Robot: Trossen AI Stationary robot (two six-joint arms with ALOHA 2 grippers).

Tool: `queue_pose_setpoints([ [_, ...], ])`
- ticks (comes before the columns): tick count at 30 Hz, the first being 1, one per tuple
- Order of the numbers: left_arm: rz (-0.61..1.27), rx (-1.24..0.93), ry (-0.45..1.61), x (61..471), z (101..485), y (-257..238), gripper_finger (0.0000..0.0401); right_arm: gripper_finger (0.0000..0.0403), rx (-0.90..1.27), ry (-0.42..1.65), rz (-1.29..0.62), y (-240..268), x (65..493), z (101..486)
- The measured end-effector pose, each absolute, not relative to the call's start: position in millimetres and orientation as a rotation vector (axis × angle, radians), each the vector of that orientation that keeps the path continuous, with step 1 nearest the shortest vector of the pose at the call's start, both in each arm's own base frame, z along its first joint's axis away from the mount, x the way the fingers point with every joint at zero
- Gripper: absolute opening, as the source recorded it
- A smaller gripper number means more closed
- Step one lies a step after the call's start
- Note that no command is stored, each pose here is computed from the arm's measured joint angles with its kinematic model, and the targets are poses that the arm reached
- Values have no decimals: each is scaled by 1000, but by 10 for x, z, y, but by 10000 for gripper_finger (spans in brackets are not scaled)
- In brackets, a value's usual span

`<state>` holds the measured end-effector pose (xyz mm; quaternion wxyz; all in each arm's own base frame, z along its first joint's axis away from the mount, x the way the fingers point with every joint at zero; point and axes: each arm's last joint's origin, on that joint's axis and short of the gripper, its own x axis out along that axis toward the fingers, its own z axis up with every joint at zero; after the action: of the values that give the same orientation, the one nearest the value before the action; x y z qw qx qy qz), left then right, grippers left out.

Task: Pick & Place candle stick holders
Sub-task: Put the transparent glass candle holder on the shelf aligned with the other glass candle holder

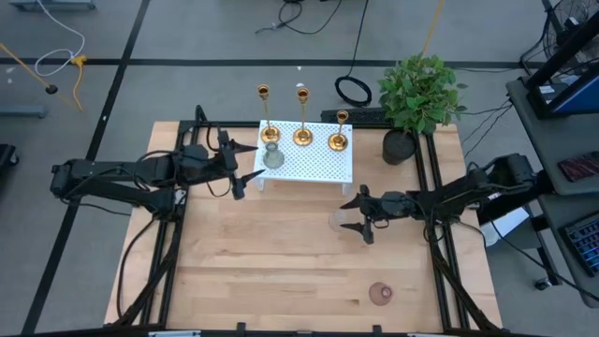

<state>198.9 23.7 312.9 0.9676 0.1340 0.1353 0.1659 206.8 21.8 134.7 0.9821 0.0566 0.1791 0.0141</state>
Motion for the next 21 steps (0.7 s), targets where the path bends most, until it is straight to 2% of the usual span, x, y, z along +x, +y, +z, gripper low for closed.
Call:
queue_pose_setpoints([
  [10, 340, 243, 270, 1989, 3129, 239, 312, 272, 107, 362, -18, 213, 2150, 1197],
  [21, 339, 244, 270, 1989, 3128, 239, 312, 188, 113, 369, -21, 216, 2175, 1131],
])
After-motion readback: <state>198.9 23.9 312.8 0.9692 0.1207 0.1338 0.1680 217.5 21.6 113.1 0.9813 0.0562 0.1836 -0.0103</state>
